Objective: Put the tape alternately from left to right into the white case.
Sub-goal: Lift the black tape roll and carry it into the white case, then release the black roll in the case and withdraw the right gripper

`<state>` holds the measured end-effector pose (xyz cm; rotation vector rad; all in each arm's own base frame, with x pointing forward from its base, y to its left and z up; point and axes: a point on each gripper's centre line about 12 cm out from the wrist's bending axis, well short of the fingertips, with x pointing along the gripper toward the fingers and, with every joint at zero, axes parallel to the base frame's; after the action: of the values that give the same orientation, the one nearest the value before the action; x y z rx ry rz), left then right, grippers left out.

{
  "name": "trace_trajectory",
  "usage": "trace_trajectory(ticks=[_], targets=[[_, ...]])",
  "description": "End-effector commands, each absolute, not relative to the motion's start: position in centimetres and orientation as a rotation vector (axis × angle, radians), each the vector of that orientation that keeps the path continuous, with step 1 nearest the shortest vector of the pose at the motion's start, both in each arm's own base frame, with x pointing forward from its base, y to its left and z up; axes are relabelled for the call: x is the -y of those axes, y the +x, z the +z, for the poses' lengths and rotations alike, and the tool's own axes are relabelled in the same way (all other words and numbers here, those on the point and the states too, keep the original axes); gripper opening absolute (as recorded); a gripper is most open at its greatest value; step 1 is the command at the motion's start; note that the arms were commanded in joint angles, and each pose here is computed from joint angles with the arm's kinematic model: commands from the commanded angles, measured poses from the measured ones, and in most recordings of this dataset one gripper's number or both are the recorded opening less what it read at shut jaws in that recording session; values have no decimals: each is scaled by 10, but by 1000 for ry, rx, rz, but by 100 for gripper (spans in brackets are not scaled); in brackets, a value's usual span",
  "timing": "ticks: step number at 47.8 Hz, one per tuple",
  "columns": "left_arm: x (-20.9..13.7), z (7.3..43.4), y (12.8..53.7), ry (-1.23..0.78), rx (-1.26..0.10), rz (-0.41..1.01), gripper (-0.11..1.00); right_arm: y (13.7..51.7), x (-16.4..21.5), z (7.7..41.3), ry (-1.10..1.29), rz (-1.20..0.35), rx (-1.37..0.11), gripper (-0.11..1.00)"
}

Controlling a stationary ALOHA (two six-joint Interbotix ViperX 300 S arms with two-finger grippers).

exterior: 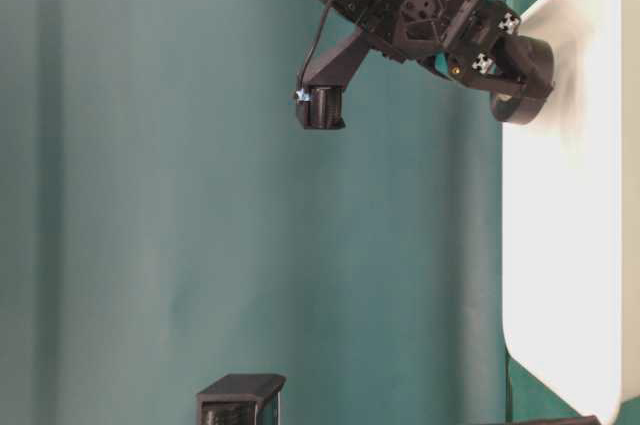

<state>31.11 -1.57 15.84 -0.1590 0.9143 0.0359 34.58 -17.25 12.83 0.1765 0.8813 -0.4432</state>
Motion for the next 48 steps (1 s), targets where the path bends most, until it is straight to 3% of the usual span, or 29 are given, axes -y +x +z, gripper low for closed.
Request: trace_trajectory(ticks=[1, 17, 26, 29, 33, 48], targets=[[15, 171, 317, -162, -871, 33, 69, 349, 174, 137, 166, -442, -851, 30], [15, 171, 317, -162, -871, 33, 69, 351, 175, 139, 169, -445, -833, 30], [15, 171, 317, -162, -871, 33, 69, 353, 175, 140, 167, -444, -813, 80], [15, 171, 317, -162, -871, 33, 69, 353, 175, 141, 167, -442, -806, 91], [15, 171, 317, -162, -873, 33, 69, 353, 175, 140, 167, -442, -808, 86], [15, 171, 317, -162, -871, 33, 69, 353, 175, 140, 168, -444, -808, 86]])
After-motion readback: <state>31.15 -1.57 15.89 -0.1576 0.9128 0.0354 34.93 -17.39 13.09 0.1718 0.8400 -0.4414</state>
